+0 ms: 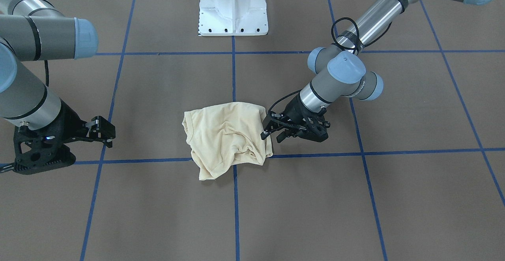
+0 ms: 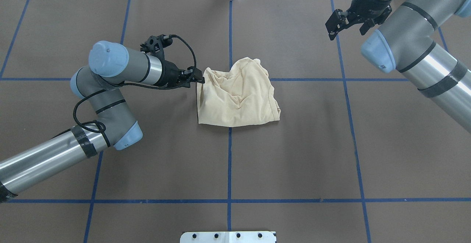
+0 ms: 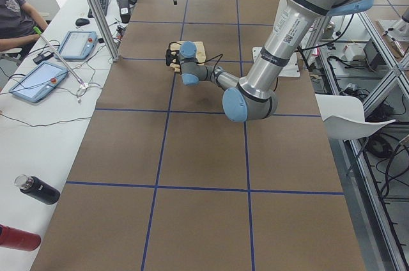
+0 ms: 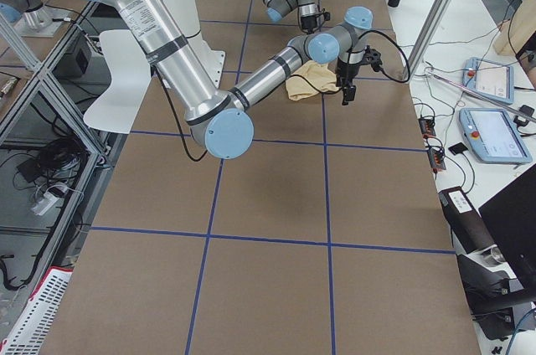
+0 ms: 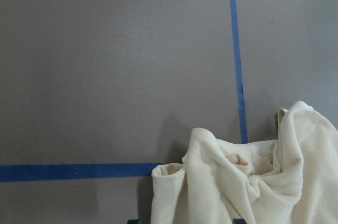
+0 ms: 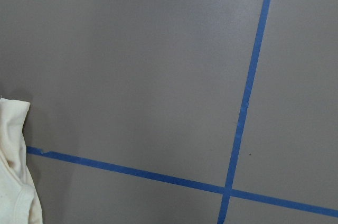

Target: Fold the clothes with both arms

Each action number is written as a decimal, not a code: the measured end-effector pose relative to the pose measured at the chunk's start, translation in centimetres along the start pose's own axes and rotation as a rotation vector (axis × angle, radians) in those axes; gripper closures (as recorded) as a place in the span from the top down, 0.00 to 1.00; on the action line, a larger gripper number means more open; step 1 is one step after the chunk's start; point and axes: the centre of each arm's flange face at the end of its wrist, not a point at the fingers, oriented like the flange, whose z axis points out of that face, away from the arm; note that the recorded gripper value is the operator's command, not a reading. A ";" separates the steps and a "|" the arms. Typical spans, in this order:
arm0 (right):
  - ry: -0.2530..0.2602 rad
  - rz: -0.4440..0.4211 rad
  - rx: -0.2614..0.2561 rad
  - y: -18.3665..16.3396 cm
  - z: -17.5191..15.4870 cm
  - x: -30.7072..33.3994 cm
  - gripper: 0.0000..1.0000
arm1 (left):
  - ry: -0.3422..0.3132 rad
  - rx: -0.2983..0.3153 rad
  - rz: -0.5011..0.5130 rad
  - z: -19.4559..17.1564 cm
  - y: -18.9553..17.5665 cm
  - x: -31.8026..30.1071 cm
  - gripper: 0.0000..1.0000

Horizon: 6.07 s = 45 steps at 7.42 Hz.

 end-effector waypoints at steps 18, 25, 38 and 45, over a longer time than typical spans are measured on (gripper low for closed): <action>0.014 -0.006 -0.020 1.0 2.1 -0.3 0.99 | -0.094 0.046 -0.054 -3.9 -4.2 -5.6 0.99; 0.028 0.005 0.044 3.2 -2.4 6.6 1.00 | -0.243 0.166 0.211 -29.3 -10.1 -25.2 1.00; 0.146 -0.143 -0.110 16.1 -3.7 34.6 1.00 | -0.825 0.001 0.493 -51.6 -9.3 -42.1 1.00; 0.024 -0.062 -0.150 18.6 -1.6 35.8 1.00 | -0.560 -0.274 0.258 -49.8 -1.9 -41.0 1.00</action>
